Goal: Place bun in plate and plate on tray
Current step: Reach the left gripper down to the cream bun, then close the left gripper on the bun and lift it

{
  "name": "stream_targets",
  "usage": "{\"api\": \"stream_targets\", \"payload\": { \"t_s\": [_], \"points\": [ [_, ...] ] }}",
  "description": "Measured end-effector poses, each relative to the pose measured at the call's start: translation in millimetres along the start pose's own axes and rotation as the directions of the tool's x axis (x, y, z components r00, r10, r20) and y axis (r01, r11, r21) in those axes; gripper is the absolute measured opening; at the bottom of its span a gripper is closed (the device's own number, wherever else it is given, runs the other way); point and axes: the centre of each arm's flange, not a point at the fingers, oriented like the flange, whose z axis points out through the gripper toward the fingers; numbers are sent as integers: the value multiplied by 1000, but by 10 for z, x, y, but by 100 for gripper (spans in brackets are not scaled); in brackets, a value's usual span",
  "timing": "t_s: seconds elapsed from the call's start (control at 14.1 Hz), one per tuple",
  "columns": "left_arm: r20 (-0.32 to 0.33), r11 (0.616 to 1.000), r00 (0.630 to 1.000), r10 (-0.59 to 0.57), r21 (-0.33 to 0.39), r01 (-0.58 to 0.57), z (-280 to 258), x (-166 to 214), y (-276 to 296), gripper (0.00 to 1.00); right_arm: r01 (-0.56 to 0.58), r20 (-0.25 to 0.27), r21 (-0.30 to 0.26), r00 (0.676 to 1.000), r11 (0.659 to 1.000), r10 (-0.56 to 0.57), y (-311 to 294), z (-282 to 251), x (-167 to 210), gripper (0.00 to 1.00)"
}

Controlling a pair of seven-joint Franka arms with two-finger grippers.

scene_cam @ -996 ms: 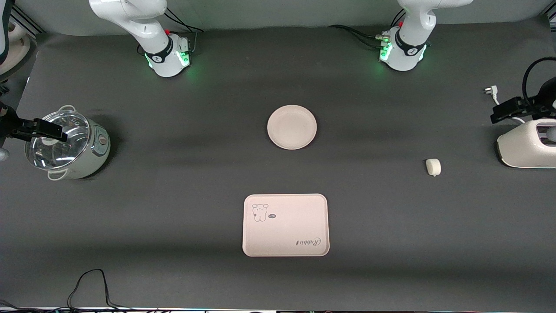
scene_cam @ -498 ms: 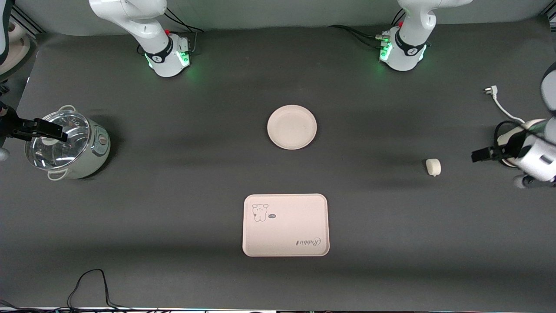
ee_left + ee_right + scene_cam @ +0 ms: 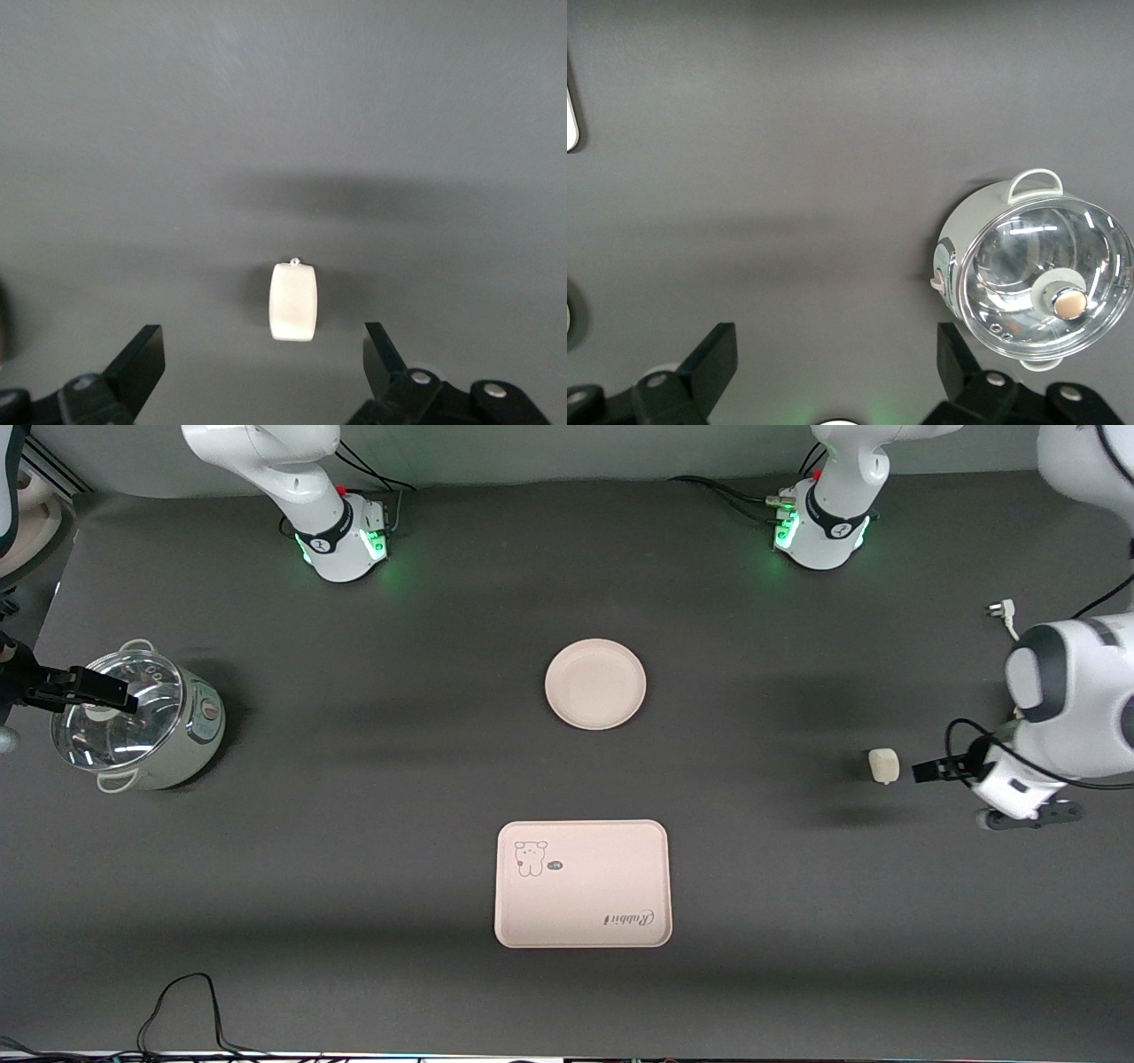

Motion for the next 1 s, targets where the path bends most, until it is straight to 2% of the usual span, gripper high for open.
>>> {"api": "stream_targets", "payload": {
  "t_s": [0.28, 0.64, 0.78, 0.85, 1.0],
  "points": [
    [-39, 1000, 999, 5, -4, -5, 719, -392, 21, 100, 0, 0, 0, 1000, 1000, 0, 0, 0, 0, 100],
    [-18, 1000, 1000, 6, -4, -6, 887, -503, 25, 100, 0, 0, 0, 1000, 1000, 0, 0, 0, 0, 100],
    [-17, 1000, 1000, 7, -4, -7, 902, -502, 28, 89, 0, 0, 0, 1000, 1000, 0, 0, 0, 0, 100],
    [-19, 1000, 1000, 8, -4, -8, 910, -500, 33, 89, 0, 0, 0, 1000, 1000, 0, 0, 0, 0, 100],
    [-26, 1000, 1000, 10, -4, -10, 928, -491, 48, 72, 0, 0, 0, 1000, 1000, 0, 0, 0, 0, 100]
  ]
}}
